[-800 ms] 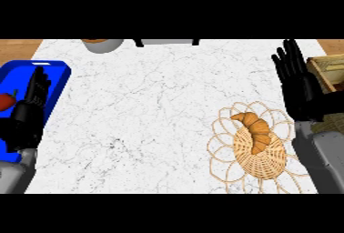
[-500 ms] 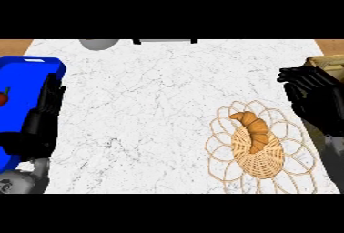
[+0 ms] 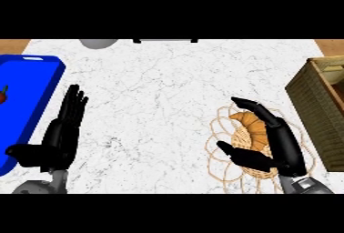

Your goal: Pick the croissant from the placemat and place it in the basket

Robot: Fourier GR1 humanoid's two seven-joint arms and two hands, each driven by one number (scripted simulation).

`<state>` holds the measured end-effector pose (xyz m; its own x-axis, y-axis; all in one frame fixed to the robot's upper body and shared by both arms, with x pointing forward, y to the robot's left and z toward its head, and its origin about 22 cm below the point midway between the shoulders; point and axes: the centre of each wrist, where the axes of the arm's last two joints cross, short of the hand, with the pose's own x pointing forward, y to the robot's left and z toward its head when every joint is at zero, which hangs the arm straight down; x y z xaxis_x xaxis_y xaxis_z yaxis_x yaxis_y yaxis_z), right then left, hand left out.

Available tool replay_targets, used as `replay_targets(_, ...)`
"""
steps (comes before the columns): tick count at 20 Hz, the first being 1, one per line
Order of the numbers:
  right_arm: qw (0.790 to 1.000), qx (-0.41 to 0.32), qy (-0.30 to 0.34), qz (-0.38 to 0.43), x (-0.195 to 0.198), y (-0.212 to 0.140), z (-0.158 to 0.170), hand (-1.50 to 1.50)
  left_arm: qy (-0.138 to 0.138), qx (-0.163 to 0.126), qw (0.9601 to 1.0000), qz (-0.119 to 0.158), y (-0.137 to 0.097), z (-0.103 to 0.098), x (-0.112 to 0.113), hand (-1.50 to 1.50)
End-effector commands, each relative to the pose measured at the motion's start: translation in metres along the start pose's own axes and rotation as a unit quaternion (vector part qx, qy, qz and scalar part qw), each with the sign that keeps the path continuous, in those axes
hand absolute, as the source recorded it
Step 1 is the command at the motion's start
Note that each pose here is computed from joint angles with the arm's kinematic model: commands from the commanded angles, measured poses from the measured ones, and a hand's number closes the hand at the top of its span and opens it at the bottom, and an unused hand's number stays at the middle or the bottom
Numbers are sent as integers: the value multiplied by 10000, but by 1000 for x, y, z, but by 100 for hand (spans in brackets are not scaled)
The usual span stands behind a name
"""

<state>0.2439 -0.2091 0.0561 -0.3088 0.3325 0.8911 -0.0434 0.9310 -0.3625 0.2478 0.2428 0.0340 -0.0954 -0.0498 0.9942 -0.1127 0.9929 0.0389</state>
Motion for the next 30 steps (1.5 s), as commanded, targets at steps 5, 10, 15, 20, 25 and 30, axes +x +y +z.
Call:
replay_targets(5,9504,-1252,1142,2609,9,-70,-4,-150,114,51,9999,-41,8,15,-8,0)
replay_targets(10,8932,-380,2112,3952,48,-99,-6,-150,84,152,9998,20,6,6,-2,0)
replay_targets(15,8745,500,2618,4052,122,-90,-12,-150,-69,-51,9999,84,-6,13,-3,0)
replay_targets(20,8714,889,2953,3817,173,-88,-24,-150,-32,-163,9997,151,-10,3,2,0)
replay_targets(25,8561,877,3214,3950,164,-73,-32,-150,-7,-34,9999,115,-10,6,-4,0)
replay_targets(30,8345,821,3473,4199,129,-53,-31,-150,-63,-103,9999,104,-18,11,-9,0)
